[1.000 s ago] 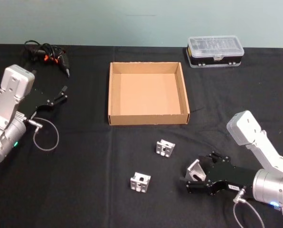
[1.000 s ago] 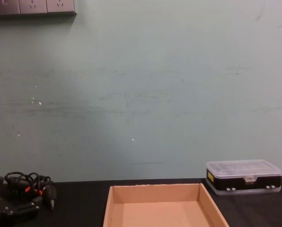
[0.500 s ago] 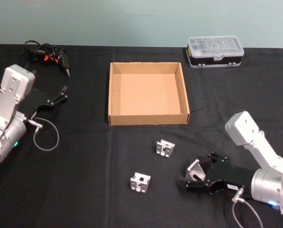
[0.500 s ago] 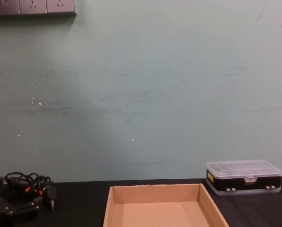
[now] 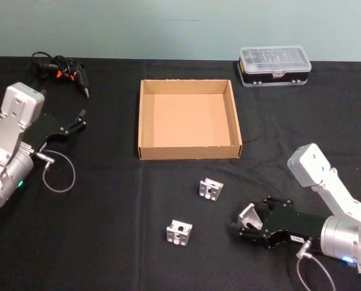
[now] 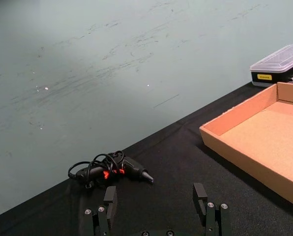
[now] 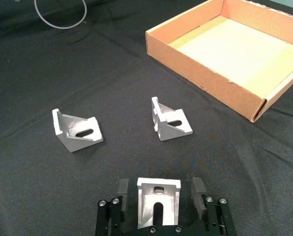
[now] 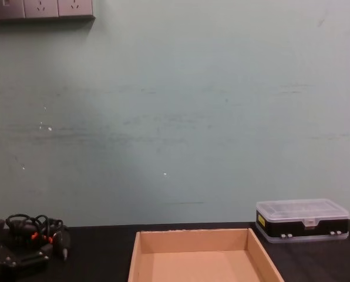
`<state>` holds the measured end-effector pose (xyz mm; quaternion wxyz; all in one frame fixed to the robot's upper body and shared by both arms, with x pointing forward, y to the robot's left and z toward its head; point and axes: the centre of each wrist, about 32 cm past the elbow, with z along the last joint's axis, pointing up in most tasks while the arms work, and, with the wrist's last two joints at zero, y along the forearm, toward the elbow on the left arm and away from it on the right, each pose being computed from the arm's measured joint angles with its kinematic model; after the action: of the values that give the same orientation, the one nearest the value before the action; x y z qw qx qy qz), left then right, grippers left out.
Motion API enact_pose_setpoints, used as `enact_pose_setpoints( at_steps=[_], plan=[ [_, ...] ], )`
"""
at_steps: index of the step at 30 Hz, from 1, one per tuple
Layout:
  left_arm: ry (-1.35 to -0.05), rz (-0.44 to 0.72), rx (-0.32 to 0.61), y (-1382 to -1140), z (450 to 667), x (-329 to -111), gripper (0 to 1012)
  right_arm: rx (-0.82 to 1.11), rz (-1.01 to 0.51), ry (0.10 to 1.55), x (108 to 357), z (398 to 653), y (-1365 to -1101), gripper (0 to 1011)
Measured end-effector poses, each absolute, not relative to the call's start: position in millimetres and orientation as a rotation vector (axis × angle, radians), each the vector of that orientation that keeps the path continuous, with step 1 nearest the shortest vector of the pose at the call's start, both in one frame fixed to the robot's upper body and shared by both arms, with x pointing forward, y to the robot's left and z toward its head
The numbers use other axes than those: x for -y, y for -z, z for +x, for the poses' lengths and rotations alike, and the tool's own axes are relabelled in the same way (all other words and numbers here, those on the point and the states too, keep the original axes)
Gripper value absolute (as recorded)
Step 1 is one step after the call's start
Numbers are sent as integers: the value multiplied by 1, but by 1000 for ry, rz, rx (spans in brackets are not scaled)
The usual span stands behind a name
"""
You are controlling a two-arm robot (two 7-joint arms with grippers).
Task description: Use one hand to pick up the angle iron from the table and place it into the box.
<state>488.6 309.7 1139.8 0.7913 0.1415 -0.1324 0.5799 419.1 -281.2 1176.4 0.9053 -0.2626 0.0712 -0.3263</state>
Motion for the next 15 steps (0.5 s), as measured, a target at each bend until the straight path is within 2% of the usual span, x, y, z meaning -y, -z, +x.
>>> enact_pose_setpoints(
  at_steps=[6,7,8,13,15],
  plan=[
    [-1248,304,285,-1140,489,-310,1011,-143,-535,676,282,419,-1176,696],
    [-1248,304,285,-1140,489,-310,1011,-143,-534,676,282,419,-1176,634],
    [-1248,304,285,-1140,489,-310,1011,-143,-533,677,282,419,-1176,626],
    [-1248,304,285,-1140,489,-310,1011,-142,-532,677,282,419,-1175,459],
    [-1248,304,285,-1140,489,-310,1011,-142,-532,677,282,419,-1175,459]
  ],
)
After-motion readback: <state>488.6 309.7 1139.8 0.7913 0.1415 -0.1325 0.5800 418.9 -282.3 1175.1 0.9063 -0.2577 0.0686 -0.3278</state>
